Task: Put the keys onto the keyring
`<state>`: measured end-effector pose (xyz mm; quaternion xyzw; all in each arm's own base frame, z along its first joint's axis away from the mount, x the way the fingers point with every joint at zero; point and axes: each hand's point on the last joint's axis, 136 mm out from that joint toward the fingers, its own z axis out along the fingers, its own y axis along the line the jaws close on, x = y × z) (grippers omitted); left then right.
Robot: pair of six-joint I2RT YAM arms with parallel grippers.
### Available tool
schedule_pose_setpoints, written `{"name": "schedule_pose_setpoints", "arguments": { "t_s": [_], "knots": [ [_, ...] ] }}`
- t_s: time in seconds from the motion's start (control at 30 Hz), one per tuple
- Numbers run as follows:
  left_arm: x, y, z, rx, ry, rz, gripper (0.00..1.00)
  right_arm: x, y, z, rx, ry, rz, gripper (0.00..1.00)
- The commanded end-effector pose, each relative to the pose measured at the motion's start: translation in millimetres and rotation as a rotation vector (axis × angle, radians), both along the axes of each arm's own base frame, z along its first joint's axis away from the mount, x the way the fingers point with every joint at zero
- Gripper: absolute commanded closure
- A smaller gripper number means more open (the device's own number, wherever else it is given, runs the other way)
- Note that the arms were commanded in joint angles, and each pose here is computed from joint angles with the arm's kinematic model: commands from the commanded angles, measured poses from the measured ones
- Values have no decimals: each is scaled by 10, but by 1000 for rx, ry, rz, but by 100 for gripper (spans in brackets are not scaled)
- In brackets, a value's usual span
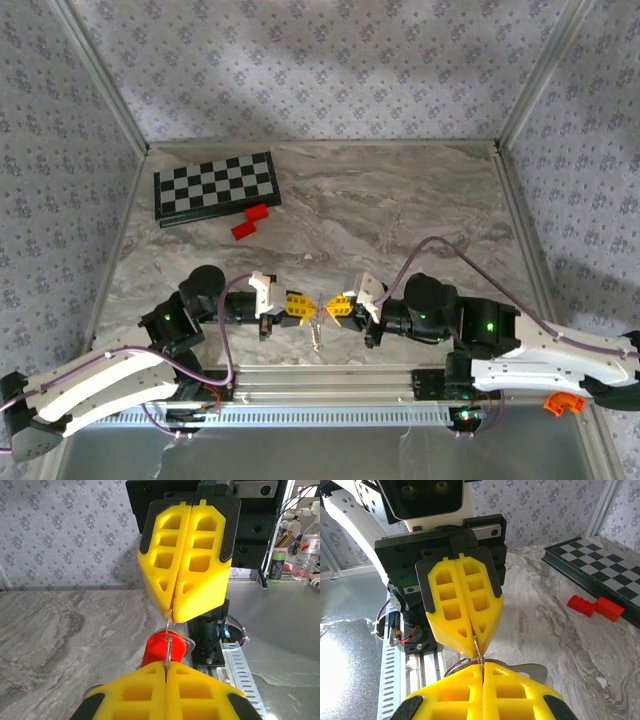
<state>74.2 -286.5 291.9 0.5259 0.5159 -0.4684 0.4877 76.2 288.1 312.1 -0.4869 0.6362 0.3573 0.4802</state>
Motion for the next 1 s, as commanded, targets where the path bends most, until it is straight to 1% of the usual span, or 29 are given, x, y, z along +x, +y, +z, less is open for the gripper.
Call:
{"name": "schedule_pose_setpoints", "arguments": {
  "t_s": [0.0,0.97],
  "knots": [
    [-18,26,250,-68,-53,4,100,-24,-3,49,20,-14,10,100],
    [-39,30,255,-71,-53,-6,100,39,-8,-14,-2,-25,-27,100]
  ]
}}
